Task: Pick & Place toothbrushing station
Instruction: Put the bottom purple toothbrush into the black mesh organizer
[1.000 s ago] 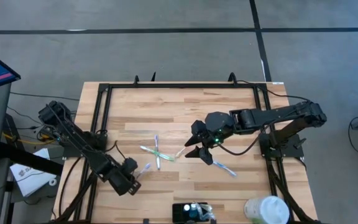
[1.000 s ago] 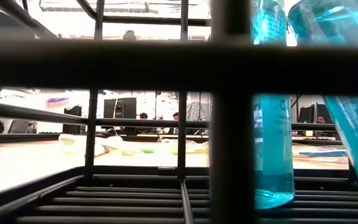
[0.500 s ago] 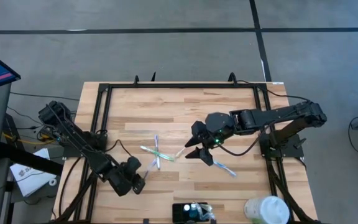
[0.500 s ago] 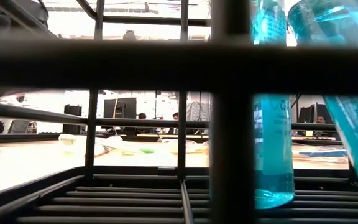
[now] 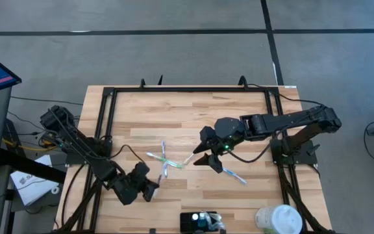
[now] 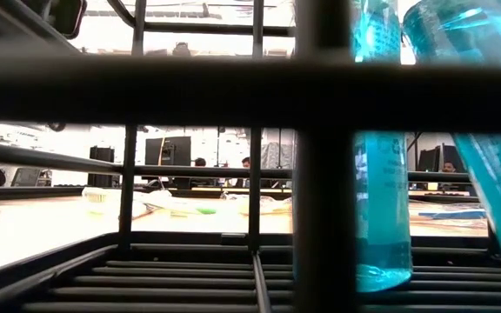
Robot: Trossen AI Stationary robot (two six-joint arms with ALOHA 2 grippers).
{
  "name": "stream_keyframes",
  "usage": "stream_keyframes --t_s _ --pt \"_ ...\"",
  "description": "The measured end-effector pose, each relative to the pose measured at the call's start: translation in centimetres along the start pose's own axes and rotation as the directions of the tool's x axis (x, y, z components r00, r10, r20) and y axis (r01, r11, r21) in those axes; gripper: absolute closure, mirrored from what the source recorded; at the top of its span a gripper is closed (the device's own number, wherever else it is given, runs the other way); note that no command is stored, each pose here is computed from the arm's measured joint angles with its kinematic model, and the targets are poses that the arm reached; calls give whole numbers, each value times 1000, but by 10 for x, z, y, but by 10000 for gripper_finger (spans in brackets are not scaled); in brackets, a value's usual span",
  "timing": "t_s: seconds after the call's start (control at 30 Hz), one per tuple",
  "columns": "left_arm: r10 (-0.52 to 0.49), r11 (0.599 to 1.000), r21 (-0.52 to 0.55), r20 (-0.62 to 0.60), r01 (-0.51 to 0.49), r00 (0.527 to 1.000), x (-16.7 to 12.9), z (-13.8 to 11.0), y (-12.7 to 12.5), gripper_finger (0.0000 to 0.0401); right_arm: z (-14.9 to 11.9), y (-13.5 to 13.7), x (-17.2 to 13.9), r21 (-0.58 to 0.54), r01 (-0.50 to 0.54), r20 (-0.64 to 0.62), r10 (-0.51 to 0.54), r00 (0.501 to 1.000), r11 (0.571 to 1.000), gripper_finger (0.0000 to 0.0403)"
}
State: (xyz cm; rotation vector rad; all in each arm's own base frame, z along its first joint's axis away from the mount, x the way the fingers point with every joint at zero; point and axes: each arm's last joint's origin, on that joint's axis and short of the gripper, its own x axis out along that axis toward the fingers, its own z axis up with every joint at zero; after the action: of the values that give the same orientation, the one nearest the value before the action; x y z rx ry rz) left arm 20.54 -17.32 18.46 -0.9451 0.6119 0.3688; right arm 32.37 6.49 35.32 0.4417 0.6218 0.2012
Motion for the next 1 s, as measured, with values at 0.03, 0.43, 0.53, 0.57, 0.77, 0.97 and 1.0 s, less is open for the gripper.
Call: stream_keyframes --t_s 0.03,0.43,0.53,0.57,0.77,0.97,1.0 --pt "-9 1000 -6 14 9 1000 1 1 -1 391 0 0 0 0 0 0 0 1000 1000 154" --pt "-105 993 -35 158 112 982 2 22 -15 391 0 0 0 0 0 1 0 1000 1000 154" --pt "-123 991 -20 186 129 975 -5 29 -17 391 0 0 0 -1 -1 4 1 1000 1000 154" --pt "-134 990 -10 198 139 971 -8 31 -19 391 0 0 0 -1 -1 4 1 1000 1000 154" --pt "-182 983 45 302 177 936 -32 48 -24 391 1 1 0 -2 -4 10 4 1000 1000 154" --pt "-218 976 91 358 198 908 -48 64 -27 391 5 3 0 -6 -26 54 26 998 1000 154" --pt "-223 975 97 365 201 904 -50 67 -28 391 6 3 0 0 -28 56 28 998 1000 154"
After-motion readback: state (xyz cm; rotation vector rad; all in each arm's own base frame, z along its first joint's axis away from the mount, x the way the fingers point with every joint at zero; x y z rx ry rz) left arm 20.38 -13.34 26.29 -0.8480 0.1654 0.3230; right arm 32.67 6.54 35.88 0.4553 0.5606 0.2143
